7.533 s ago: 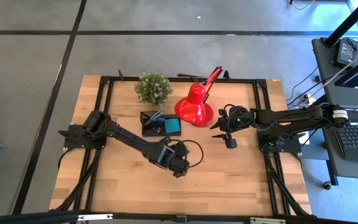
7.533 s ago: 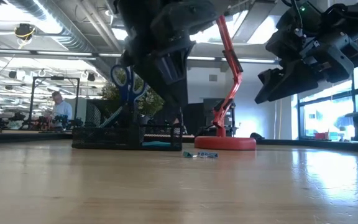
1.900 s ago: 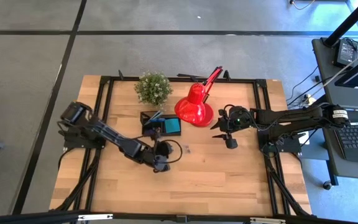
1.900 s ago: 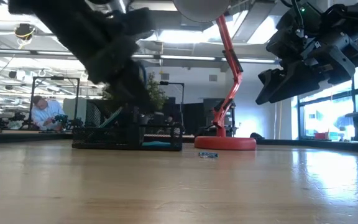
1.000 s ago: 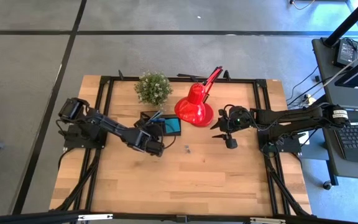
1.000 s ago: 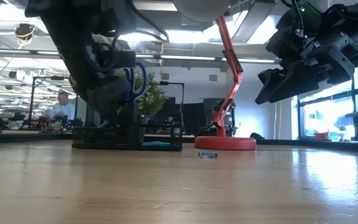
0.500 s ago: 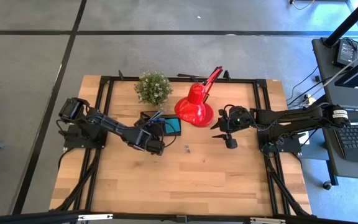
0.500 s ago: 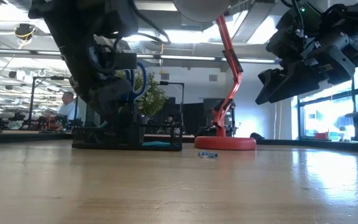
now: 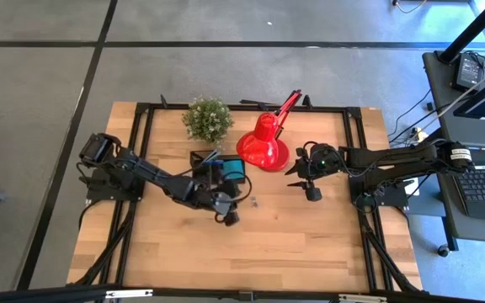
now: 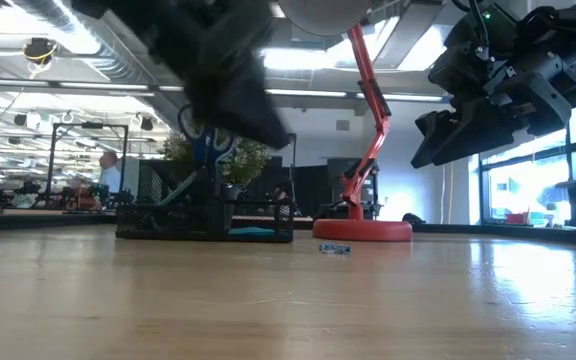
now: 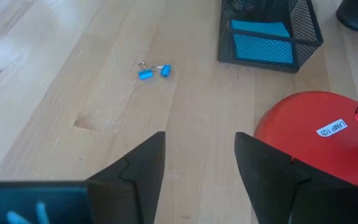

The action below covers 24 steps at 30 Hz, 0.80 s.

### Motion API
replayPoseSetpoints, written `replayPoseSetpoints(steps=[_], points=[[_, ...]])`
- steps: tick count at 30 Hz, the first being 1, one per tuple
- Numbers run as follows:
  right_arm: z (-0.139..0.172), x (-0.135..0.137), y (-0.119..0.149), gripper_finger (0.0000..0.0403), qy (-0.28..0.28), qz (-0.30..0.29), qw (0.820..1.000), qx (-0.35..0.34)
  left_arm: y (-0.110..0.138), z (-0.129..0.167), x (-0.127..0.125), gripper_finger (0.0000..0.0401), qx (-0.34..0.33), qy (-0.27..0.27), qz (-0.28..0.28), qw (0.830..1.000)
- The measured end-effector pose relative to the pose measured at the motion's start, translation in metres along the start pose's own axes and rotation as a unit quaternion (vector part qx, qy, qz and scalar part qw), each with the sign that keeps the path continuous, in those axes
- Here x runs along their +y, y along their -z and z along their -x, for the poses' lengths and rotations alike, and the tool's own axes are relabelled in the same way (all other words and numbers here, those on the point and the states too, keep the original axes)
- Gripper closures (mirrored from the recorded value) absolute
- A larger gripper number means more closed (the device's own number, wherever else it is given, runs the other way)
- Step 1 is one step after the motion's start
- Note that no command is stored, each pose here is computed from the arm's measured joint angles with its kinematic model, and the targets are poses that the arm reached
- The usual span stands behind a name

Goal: Pick and place office supplies into organizer
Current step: Put the bottom blue binder clip into the black organizer box

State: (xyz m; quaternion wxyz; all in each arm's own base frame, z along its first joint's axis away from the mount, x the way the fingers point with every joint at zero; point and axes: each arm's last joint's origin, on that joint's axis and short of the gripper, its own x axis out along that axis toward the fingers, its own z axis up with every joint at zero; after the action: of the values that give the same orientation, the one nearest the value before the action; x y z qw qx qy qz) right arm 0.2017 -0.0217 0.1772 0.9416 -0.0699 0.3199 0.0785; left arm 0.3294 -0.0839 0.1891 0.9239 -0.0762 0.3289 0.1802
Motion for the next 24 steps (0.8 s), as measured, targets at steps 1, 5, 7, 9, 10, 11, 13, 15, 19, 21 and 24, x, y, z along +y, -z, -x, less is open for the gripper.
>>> replayPoseSetpoints(steps=[1,5,7,9,10,11,13,15,19,21,24], points=[[0.000,0.000,0.000,0.0208,0.000,0.000,1.000,0.000,-0.003,-0.001,-0.003,0.0286,-0.018,0.011,-0.004,1.000],[0.000,0.000,0.000,0.0208,0.001,-0.001,1.000,-0.002,-0.005,-0.011,-0.012,0.0292,-0.056,0.029,-0.014,0.998],[0.000,0.000,-0.001,0.0208,0.001,-0.001,1.000,-0.005,-0.001,-0.021,-0.015,0.0296,-0.064,0.032,-0.017,0.997],[0.000,0.000,-0.001,0.0208,0.001,-0.001,1.000,-0.006,0.005,-0.032,-0.018,0.0299,-0.065,0.031,-0.023,0.997],[0.000,0.000,-0.001,0.0208,0.002,-0.001,1.000,-0.006,0.008,-0.038,-0.019,0.0300,-0.068,0.031,-0.023,0.997],[0.000,0.000,-0.001,0.0208,0.002,-0.002,1.000,-0.006,0.010,-0.043,-0.020,0.0301,-0.072,0.031,-0.021,0.997],[0.000,0.000,-0.001,0.0208,0.002,-0.001,1.000,-0.007,0.014,-0.053,-0.021,0.0303,-0.081,0.032,-0.012,0.996],[0.000,0.000,-0.001,0.0208,0.002,-0.002,1.000,-0.007,0.016,-0.063,-0.021,0.0306,-0.096,0.032,0.006,0.995],[0.000,0.000,-0.001,0.0208,0.002,-0.002,1.000,-0.007,0.021,-0.079,-0.020,0.0314,-0.100,0.023,0.013,0.995],[0.000,0.000,-0.001,0.0208,0.002,-0.002,1.000,-0.007,0.023,-0.087,-0.019,0.0320,-0.094,0.018,0.012,0.995],[0.000,0.000,-0.001,0.0208,0.002,-0.002,1.000,-0.007,0.027,-0.094,-0.019,0.0328,-0.088,0.013,0.015,0.996]])
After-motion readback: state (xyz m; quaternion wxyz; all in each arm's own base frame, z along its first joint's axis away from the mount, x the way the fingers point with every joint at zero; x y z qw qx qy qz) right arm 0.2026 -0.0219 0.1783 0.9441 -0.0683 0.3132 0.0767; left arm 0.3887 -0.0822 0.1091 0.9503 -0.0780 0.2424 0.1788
